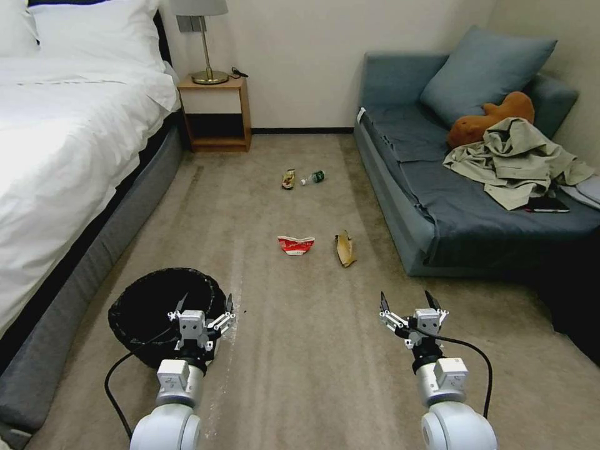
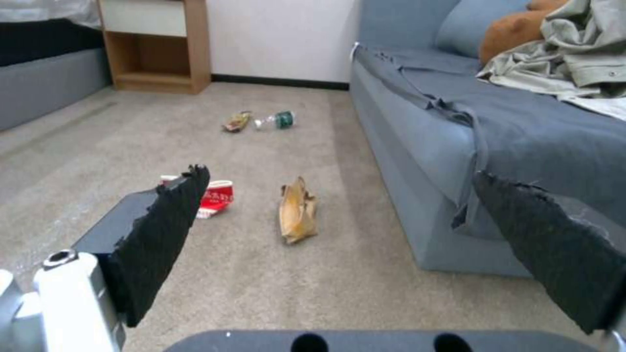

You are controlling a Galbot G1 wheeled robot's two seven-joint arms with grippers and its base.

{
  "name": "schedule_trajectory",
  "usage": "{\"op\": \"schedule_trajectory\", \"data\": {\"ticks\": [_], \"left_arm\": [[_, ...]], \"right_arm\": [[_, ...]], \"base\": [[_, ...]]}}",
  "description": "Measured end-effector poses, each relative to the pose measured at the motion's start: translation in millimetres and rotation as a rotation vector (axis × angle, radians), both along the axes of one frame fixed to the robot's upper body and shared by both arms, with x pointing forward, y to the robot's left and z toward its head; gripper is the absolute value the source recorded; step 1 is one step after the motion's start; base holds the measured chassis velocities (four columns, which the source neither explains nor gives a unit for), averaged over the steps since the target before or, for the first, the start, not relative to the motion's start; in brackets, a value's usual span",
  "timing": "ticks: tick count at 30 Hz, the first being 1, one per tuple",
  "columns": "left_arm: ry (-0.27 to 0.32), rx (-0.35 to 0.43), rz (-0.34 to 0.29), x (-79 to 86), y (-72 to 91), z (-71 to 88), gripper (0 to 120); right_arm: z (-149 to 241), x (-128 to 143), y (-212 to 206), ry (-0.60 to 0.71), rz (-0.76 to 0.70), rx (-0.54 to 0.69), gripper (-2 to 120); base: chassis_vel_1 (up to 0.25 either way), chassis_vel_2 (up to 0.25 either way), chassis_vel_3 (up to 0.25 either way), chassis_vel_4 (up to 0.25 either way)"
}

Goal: Pick up the trash bin, then pick up the garbage on the floor and place it into the trash bin.

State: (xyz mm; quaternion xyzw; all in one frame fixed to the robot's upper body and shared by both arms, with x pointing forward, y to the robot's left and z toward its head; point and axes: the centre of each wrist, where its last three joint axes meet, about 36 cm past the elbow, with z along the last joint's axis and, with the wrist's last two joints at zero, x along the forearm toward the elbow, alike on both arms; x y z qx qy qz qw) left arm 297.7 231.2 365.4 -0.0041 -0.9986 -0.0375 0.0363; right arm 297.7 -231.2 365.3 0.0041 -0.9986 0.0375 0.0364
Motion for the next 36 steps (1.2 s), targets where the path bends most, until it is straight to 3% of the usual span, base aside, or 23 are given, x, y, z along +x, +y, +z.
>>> {"op": "schedule_trajectory", "data": {"ticks": [32,35,36], "left_arm": [[-0.001,0.000,0.000,0.2,0.1,0.1,100],[-0.001,-0.004,-0.003,3.5,3.1,-0.1,100],[0.000,-0.012,-0.003,11.9,12.2,-0.9,100]], "right_arm": [[0.0,0.0,0.0,0.001,0.000,0.001,100],[0.3,0.1,-0.5,0.011,-0.002,0.010,100],[0.5,0.2,-0.8,0.019,-0.003,0.017,100]], "base": [[0.000,0.000,0.000,0.000],[0.000,0.000,0.000,0.000],[0.000,0.000,0.000,0.000]]}}
